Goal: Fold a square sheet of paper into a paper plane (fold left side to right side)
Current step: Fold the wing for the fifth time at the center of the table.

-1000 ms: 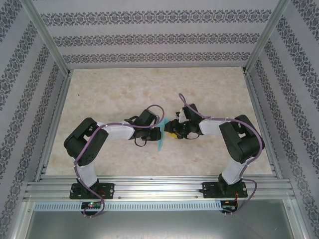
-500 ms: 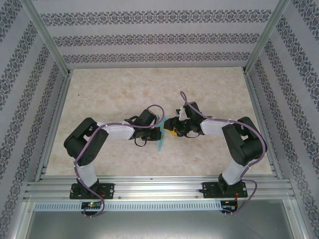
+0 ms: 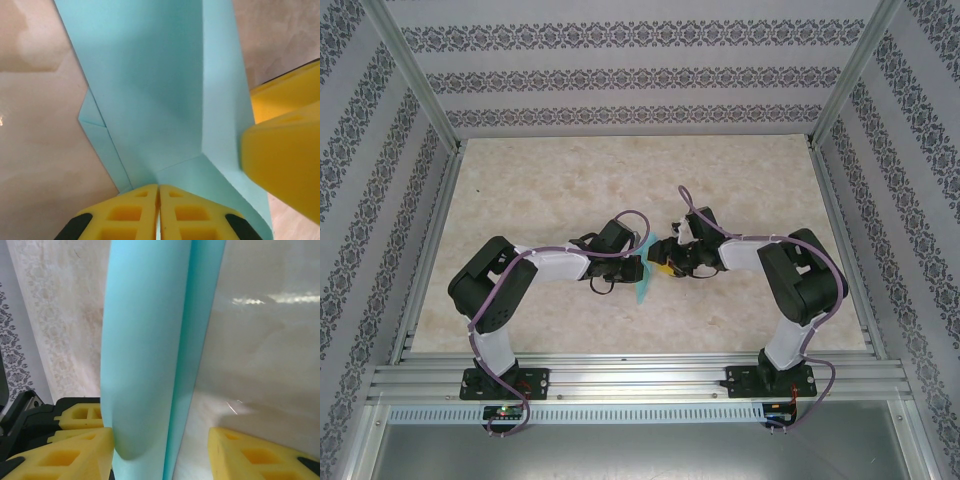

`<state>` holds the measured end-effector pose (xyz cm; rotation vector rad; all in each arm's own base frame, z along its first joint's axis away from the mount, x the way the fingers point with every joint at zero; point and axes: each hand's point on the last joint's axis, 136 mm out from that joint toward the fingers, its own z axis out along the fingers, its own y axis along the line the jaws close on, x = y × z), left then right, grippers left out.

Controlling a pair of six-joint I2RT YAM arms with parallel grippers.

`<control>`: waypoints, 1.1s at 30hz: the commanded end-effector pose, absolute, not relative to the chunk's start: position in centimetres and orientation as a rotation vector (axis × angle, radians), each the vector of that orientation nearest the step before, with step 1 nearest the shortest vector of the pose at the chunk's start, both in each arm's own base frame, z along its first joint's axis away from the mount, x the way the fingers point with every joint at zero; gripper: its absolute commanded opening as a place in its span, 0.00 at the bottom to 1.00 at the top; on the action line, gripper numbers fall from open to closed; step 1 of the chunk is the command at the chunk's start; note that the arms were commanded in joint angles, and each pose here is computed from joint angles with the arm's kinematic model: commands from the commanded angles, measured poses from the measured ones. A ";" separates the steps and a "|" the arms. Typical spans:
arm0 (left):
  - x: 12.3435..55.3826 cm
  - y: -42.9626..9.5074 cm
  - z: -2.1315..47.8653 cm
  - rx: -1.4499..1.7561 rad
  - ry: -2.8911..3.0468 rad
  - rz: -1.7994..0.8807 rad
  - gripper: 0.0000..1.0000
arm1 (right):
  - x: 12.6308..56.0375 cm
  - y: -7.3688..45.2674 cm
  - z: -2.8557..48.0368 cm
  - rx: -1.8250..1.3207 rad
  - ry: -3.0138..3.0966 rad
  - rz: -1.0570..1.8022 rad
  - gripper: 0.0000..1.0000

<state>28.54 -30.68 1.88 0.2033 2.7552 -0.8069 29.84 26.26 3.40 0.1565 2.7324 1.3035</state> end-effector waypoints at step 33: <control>34.1 -30.4 7.6 -0.369 2.459 -1.539 0.32 | 30.2 26.9 2.8 0.145 2.728 1.311 0.53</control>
